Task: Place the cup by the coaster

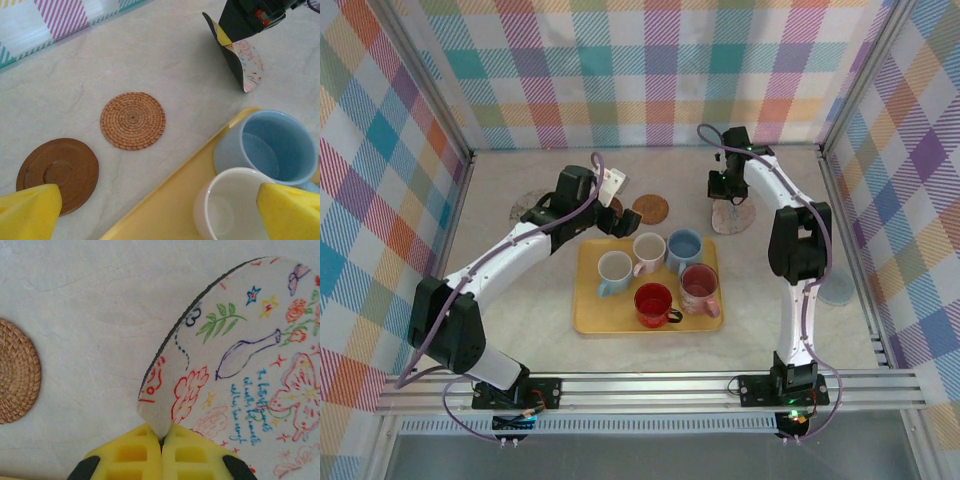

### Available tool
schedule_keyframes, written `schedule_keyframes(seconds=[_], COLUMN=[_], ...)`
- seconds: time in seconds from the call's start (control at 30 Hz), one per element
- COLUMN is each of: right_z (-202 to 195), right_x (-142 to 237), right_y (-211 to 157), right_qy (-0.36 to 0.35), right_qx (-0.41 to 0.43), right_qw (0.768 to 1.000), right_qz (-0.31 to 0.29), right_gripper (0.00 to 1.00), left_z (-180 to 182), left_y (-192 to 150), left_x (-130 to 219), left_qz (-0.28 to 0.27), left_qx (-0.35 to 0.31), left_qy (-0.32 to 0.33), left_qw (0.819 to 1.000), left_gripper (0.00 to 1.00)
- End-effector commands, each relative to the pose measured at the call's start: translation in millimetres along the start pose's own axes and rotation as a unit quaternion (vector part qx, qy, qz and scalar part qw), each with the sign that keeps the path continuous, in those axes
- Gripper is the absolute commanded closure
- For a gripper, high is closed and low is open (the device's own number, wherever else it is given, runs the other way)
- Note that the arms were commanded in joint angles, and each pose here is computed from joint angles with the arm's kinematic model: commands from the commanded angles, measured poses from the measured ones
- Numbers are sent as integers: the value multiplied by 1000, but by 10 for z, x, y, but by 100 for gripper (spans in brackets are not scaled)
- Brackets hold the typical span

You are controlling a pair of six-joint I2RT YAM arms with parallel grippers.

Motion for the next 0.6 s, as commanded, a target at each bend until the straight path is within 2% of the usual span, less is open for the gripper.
schedule_keyframes(seconds=[0.0, 0.27, 0.47, 0.5, 0.57], right_z=[137, 386, 424, 437, 460], right_x=[-42, -219, -390, -412, -451], right_y=[31, 42, 9, 0, -18], right_qy=[19, 59, 56, 58, 59], right_qx=[0, -3, -6, -5, -1], right_qw=[1000, 998, 997, 997, 997], right_qz=[7, 27, 47, 49, 51], right_gripper=[100, 100, 100, 98, 88], left_z=[73, 153, 169, 173, 180], left_y=[112, 102, 71, 70, 63], left_x=[-33, -109, -134, -132, -134], left_qz=[-12, -6, 5, 6, 7], left_qx=[3, 11, 16, 17, 17], left_qy=[1, -1, -2, -2, 0], left_qw=[1000, 1000, 1000, 1000, 1000], left_gripper=[0, 0, 0, 0, 0])
Point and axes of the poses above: each hand's point on the last joint's axis, 136 mm out from that joint toward the fingers, its own x axis back along the fingers, its own z axis along the line the jaws close on, y = z × x, the point moved 1 cm from there along x, back along the fingers, and after that the axes turned 5 degrees about -x, right-handed, at the moved point
